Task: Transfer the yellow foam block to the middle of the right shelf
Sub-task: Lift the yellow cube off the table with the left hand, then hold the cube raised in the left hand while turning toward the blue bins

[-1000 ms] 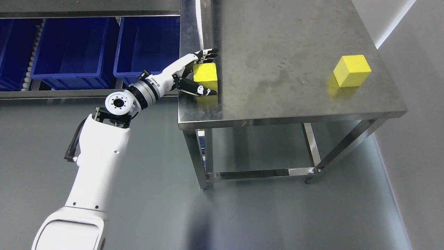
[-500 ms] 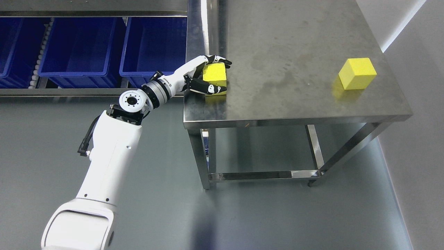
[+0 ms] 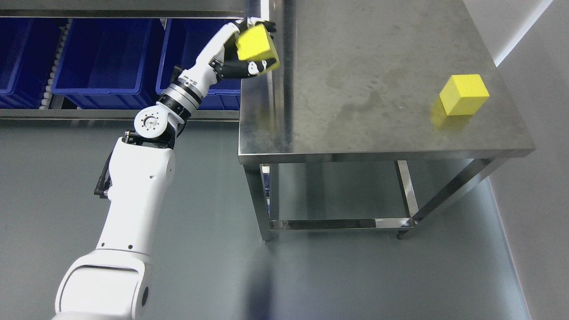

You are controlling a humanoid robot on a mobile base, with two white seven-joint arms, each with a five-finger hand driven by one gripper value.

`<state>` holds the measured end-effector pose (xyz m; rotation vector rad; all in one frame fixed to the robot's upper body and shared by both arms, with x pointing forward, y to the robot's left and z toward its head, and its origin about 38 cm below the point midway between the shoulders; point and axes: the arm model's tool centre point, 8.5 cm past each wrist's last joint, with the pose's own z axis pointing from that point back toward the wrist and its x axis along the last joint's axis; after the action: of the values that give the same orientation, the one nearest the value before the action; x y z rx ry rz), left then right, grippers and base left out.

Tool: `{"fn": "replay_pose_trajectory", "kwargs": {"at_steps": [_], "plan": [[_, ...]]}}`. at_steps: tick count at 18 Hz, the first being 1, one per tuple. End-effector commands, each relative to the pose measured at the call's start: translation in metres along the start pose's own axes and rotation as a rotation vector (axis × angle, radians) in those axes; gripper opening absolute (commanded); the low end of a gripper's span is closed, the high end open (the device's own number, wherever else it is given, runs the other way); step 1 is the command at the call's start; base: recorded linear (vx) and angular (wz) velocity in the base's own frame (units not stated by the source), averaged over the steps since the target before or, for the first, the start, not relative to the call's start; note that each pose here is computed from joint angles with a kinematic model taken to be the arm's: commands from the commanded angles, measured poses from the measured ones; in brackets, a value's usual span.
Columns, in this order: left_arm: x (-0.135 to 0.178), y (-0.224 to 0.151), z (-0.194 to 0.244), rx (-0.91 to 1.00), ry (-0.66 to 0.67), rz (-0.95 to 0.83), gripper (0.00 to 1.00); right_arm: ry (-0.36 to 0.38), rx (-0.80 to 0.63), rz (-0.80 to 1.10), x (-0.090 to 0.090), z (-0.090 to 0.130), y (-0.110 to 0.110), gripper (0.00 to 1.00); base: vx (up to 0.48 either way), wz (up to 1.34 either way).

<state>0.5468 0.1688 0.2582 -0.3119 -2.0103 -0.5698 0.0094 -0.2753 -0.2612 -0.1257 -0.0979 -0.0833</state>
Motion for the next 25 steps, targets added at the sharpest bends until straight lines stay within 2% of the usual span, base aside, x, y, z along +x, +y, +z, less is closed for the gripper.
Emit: {"fn": "replay_pose_trajectory", "kwargs": {"at_steps": [1,3,6,11,14,25], "plan": [[0.055,0.056,0.010,0.339,-0.261,0.142,0.44,-0.017,-0.016,0.004,0.006,-0.001,-0.011,1.00,0.000,0.13],[0.040,0.059,0.022,0.418,-0.224,0.164,0.44,-0.017,-0.017,0.003,0.006,-0.001,-0.011,1.00,0.012,0.36],[0.016,0.047,0.045,0.422,-0.142,0.193,0.44,-0.017,-0.016,0.004,0.006,-0.001,-0.011,1.00,0.024,0.73],[0.007,0.044,0.067,0.487,-0.036,0.236,0.44,-0.017,-0.016,0.004,0.006,-0.001,-0.011,1.00,0.056,1.06],[0.007,0.053,0.076,0.536,-0.030,0.240,0.44,-0.017,-0.016,0.004,0.006,-0.001,-0.011,1.00,0.097,1.08],[0.000,0.044,0.091,0.533,-0.017,0.241,0.45,-0.017,-0.016,0.004,0.006,-0.001,-0.011,1.00,0.108,0.68]]}}
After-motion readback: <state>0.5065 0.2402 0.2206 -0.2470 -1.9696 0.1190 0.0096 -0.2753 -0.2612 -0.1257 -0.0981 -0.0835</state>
